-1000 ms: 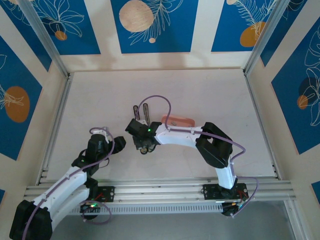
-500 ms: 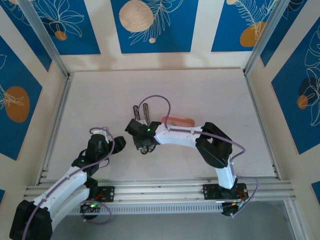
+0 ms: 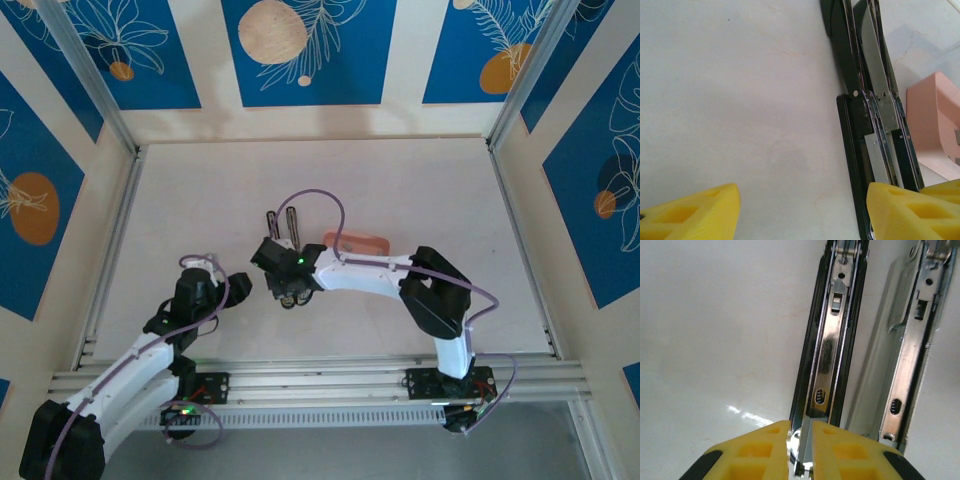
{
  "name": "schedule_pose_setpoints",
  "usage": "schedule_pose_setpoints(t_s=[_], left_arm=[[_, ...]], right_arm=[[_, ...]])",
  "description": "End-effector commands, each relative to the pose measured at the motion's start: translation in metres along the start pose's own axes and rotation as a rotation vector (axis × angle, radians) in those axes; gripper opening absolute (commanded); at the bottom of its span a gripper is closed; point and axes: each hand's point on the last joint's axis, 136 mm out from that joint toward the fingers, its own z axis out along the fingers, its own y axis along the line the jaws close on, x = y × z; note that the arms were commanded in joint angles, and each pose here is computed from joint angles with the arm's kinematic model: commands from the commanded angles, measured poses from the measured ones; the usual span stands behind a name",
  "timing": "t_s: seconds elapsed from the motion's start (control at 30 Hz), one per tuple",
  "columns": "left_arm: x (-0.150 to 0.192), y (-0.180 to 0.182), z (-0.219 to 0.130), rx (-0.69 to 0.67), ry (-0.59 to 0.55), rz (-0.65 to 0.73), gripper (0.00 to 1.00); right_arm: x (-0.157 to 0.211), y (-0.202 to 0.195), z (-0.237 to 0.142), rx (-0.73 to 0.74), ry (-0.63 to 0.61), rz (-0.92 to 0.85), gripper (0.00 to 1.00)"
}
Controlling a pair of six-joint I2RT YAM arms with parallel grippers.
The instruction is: Load the staples into the stapler
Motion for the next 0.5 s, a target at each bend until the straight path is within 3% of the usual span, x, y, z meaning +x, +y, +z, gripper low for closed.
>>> schedule_pose_setpoints(t_s=[0.0,0.27,0.47], left_arm=[[-0.009,-0.013,-0.002,0.047,-0.005,0.018,0.68],[-0.015,-0.058,-0.006,0.187,0.098,0.145,0.65],[-0.039,-0.099,-0.017,0.272,0.116,0.437,0.63]], right_arm=[[-0.015,0.006,-0.028,-0.058,-0.078,0.010,0.20],[-0.019,-0.025,-0.049,-0.126,-0.167,0.085,0.23],[-0.019,-0.062,-0.063,-0.190,-0.259,0.136,0.26]])
